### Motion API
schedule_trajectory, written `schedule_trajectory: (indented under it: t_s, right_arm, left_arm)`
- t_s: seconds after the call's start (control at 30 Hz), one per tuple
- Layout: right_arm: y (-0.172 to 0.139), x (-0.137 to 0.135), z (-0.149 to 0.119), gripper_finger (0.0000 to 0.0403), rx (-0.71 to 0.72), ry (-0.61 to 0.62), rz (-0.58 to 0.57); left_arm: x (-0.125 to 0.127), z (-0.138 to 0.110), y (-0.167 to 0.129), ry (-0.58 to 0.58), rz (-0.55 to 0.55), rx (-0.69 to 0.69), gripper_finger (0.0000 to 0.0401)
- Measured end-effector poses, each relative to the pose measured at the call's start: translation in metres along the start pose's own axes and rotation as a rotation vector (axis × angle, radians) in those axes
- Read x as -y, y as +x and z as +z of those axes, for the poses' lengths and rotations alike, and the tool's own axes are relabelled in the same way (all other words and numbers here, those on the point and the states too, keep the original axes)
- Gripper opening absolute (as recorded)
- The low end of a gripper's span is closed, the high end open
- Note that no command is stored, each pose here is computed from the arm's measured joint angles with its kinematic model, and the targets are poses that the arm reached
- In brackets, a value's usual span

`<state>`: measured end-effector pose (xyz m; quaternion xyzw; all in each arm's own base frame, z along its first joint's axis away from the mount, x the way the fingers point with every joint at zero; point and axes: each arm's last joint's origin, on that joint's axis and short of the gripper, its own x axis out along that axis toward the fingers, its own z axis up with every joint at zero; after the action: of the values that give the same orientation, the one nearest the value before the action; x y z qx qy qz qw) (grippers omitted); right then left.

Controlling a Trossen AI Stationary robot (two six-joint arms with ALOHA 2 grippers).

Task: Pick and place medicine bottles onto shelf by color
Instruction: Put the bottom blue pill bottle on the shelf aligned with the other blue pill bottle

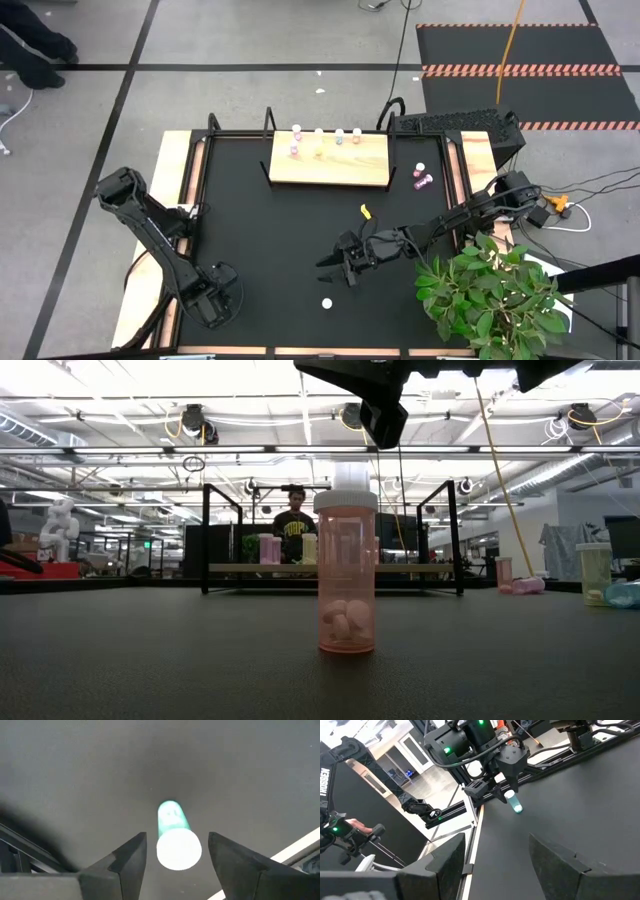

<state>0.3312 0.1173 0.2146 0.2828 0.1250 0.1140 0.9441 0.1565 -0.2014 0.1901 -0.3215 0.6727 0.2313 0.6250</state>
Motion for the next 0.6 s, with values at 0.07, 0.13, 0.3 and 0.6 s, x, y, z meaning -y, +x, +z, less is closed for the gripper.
schedule_trajectory:
  t_s: [0.07, 0.13, 0.3, 0.6]
  right_arm:
    - [0.0000, 0.0002, 0.0002, 0.0210, 0.000, 0.000, -0.001]
    - [0.0000, 0.0002, 0.0002, 0.0210, 0.000, 0.000, -0.001]
    - [0.0000, 0.0007, 0.0005, 0.0210, 0.000, 0.000, 0.000]
    - [-0.0012, 0.0006, 0.0021, 0.0210, -0.010, -0.013, 0.012]
  left_arm:
    - [0.0001, 0.0000, 0.0004, 0.000, 0.001, -0.001, 0.0214]
    - [0.0000, 0.0000, 0.0004, -0.001, 0.003, -0.001, 0.0211]
    - [-0.0020, -0.0002, 0.0004, -0.013, 0.023, 0.001, 0.0169]
    - [-0.0025, 0.0007, 0.0003, -0.020, 0.028, 0.003, 0.0120]
